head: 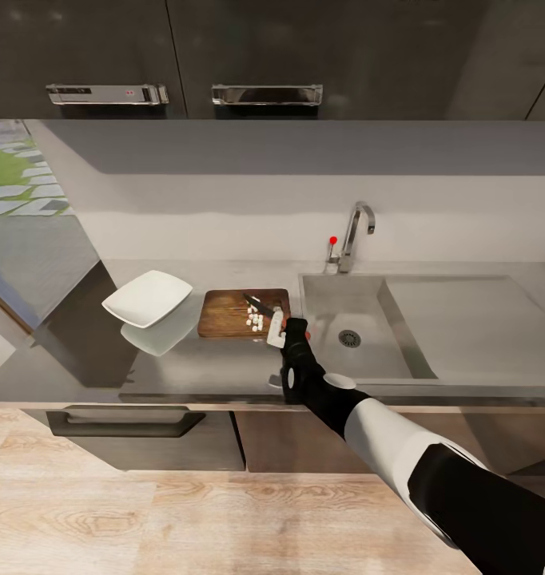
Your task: In the kitchen, take the Vidalia onion out of the sink, dice it on the chopping board with the paring knife, put the diced onion into the bowl on the countertop, then place both the paring knife and the chopping board into the sink.
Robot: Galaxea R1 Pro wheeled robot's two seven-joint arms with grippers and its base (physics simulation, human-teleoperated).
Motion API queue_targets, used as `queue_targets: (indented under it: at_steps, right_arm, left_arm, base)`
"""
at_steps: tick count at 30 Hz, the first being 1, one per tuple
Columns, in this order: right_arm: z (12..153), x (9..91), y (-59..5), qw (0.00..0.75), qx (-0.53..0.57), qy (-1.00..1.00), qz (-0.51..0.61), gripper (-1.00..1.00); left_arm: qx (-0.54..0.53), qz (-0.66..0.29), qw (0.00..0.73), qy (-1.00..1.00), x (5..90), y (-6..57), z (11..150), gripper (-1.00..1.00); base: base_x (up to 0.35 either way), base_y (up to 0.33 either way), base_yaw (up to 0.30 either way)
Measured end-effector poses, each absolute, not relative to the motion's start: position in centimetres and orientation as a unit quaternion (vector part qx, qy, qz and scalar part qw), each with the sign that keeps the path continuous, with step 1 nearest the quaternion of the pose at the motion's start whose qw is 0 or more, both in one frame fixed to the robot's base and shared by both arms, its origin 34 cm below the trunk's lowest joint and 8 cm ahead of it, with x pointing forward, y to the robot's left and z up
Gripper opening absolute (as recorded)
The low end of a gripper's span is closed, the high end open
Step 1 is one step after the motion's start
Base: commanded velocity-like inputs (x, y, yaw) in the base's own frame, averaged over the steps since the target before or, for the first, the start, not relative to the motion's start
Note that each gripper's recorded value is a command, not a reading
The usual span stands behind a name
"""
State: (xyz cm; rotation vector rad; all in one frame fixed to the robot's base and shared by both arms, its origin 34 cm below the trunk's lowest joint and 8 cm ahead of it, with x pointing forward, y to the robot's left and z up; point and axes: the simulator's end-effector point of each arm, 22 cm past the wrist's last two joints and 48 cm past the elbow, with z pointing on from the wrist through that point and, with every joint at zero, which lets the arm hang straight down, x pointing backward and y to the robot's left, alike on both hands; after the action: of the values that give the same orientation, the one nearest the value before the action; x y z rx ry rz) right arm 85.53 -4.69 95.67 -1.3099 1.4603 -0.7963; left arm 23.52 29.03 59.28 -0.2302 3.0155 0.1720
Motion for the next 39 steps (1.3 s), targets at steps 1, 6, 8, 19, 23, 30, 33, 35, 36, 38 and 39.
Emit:
queue_targets:
  at_steps: [1, 6, 8, 19, 23, 30, 33, 35, 36, 38, 39]
  right_arm:
    - [95.7, 85.5, -4.7, 0.491, -0.539, 0.601, -0.328, -1.0]
    - [96.8, 85.7, -3.2, 0.524, -0.525, 0.602, -0.295, -1.0]
    - [98.6, 86.8, -3.8, 0.556, -0.459, 0.645, -0.252, -1.0]
    - [105.5, 92.1, -16.6, 0.597, -0.188, 0.778, -0.065, -1.0]
    - [100.1, 91.1, -21.0, 0.548, -0.184, 0.813, -0.072, -1.0]
    - [93.9, 88.9, -26.1, 0.499, -0.167, 0.847, -0.076, -1.0]
    - [93.8, 88.8, -27.1, 0.5, -0.141, 0.852, -0.069, -1.0]
    - [93.8, 88.8, -27.5, 0.501, -0.132, 0.853, -0.068, -1.0]
    - [93.8, 88.8, -27.5, 0.501, -0.131, 0.853, -0.067, -1.0]
    - [93.8, 88.8, -27.5, 0.501, -0.13, 0.853, -0.066, -1.0]
    - [93.8, 88.8, -27.5, 0.501, -0.13, 0.853, -0.066, -1.0]
  left_arm:
    - [-0.076, 0.057, 0.056, 0.994, 23.5, 29.0, 59.3, 1.0]
    - [-0.076, 0.057, 0.056, 0.994, 23.5, 29.0, 59.3, 1.0]
    - [-0.076, 0.057, 0.056, 0.994, 23.5, 29.0, 59.3, 1.0]
    - [-0.076, 0.057, 0.056, 0.994, 23.5, 29.0, 59.3, 1.0]
    - [-0.076, 0.057, 0.055, 0.994, 23.5, 29.0, 59.3, 1.0]
    - [-0.076, 0.057, 0.055, 0.994, 23.4, 29.1, 59.3, 1.0]
    - [-0.076, 0.057, 0.056, 0.994, 23.5, 29.1, 59.3, 1.0]
    - [-0.076, 0.058, 0.056, 0.994, 23.5, 29.2, 59.3, 1.0]
    - [-0.076, 0.058, 0.056, 0.994, 23.5, 29.2, 59.3, 1.0]
    - [-0.076, 0.059, 0.056, 0.994, 23.5, 29.3, 59.3, 1.0]
    - [-0.076, 0.059, 0.056, 0.994, 23.5, 29.4, 59.3, 1.0]
  base:
    - [0.0, 0.0, 0.0]
    - [0.0, 0.0, 0.0]
    - [0.0, 0.0, 0.0]
    - [0.0, 0.0, 0.0]
    - [0.0, 0.0, 0.0]
    - [0.0, 0.0, 0.0]
    - [0.0, 0.0, 0.0]
    - [0.0, 0.0, 0.0]
    - [0.0, 0.0, 0.0]
    - [0.0, 0.0, 0.0]
    - [0.0, 0.0, 0.0]
